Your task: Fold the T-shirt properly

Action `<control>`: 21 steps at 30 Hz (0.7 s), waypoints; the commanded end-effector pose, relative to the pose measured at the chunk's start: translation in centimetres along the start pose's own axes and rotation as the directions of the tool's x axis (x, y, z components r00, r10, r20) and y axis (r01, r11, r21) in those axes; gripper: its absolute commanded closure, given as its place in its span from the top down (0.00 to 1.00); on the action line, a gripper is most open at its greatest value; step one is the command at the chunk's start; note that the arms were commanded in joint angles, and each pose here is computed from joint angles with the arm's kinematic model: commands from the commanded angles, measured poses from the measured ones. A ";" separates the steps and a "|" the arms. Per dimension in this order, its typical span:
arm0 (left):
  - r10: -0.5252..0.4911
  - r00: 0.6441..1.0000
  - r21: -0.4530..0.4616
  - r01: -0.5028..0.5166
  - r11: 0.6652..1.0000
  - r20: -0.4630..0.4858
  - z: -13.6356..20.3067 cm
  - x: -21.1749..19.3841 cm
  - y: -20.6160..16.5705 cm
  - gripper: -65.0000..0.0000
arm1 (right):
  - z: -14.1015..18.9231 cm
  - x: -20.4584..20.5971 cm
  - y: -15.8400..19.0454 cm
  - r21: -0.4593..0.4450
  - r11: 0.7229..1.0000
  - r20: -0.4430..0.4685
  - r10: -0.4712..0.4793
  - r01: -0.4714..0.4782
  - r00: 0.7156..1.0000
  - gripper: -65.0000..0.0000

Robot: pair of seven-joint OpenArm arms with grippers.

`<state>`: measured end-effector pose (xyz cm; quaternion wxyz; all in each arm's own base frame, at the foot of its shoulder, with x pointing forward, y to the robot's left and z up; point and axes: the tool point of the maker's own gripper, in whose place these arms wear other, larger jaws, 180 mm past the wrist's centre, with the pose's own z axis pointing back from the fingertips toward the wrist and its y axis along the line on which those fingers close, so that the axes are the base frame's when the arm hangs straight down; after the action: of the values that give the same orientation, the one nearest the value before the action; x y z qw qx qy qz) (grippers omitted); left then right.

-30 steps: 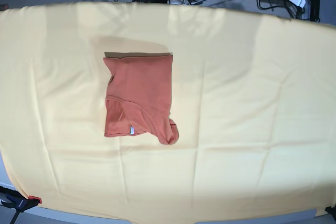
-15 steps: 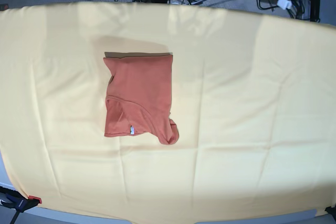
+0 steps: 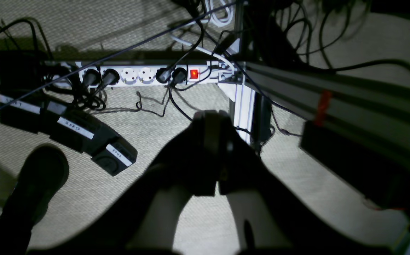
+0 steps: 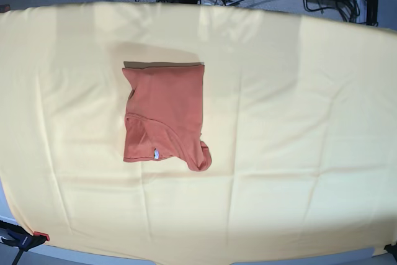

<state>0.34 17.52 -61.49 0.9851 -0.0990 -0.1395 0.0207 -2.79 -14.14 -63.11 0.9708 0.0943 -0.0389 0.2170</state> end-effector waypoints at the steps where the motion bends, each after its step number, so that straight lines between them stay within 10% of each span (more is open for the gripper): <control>1: -0.010 1.000 -0.007 0.010 1.000 0.015 -0.3 -0.4 -0.7 0.00 | 0.1 0.1 0.2 0.007 1.000 0.020 -0.004 0.004 1.000 0.00; 21: 0.003 0.996 0.068 -0.009 0.998 0.089 -3.0 -1.0 -5.4 0.00 | -1.3 4.0 5.9 0.044 0.997 0.164 -0.077 0.071 0.983 0.00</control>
<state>0.57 11.95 -63.58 0.9814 -0.0595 -0.1800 0.0295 -1.57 -7.05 -63.06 0.9705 0.1287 -0.1062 0.1742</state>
